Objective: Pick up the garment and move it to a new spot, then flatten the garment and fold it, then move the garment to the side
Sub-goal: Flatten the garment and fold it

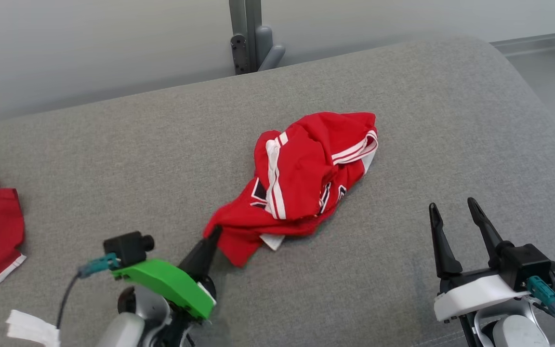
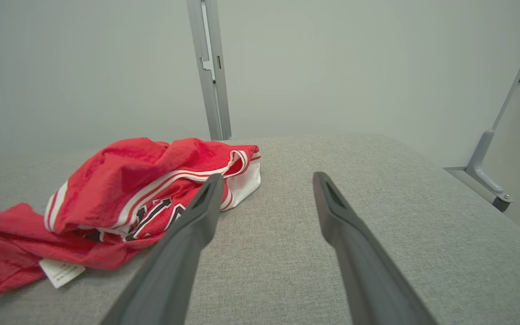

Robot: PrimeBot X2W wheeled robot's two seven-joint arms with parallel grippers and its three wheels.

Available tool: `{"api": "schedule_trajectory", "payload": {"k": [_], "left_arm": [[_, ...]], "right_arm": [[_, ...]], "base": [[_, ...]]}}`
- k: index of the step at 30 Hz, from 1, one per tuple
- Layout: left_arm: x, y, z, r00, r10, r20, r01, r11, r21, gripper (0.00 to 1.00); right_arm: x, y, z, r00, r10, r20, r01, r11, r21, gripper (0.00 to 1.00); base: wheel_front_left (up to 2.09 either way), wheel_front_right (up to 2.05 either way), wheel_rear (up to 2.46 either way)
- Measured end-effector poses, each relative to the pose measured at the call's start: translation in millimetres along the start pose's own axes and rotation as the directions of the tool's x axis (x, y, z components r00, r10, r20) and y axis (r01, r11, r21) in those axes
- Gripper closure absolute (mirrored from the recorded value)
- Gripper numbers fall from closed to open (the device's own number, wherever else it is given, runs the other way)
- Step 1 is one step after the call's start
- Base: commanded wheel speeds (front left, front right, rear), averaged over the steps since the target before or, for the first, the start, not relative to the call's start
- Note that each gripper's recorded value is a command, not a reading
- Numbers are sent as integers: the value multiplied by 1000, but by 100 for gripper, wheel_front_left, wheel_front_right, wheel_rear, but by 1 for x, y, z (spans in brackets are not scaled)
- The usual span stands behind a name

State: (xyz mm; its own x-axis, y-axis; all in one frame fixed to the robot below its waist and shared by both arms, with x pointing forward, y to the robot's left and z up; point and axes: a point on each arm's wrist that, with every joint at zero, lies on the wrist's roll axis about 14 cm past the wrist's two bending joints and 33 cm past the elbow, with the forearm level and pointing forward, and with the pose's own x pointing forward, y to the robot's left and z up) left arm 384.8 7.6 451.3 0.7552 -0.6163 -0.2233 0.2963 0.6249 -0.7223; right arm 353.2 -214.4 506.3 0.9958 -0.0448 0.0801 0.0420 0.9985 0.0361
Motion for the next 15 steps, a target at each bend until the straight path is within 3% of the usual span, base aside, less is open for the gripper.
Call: {"api": "schedule_trajectory", "payload": {"k": [2, 7, 15], "left_arm": [[-4, -6, 26, 997, -26, 73, 27, 1000, -13, 100], [-19, -21, 75, 981, -85, 173, 75, 995, 63, 100], [-52, -74, 152, 912, -202, 357, 150, 974, 169, 100]], "right_arm": [[0, 1, -1, 1000, 4, -1, -4, 1000, 1, 0], [3, 12, 1, 999, 35, 5, -35, 999, 8, 0], [5, 27, 5, 996, 81, 22, -82, 997, 17, 0]], "base": [[0, 0, 0], [0, 0, 0], [0, 0, 0]]}}
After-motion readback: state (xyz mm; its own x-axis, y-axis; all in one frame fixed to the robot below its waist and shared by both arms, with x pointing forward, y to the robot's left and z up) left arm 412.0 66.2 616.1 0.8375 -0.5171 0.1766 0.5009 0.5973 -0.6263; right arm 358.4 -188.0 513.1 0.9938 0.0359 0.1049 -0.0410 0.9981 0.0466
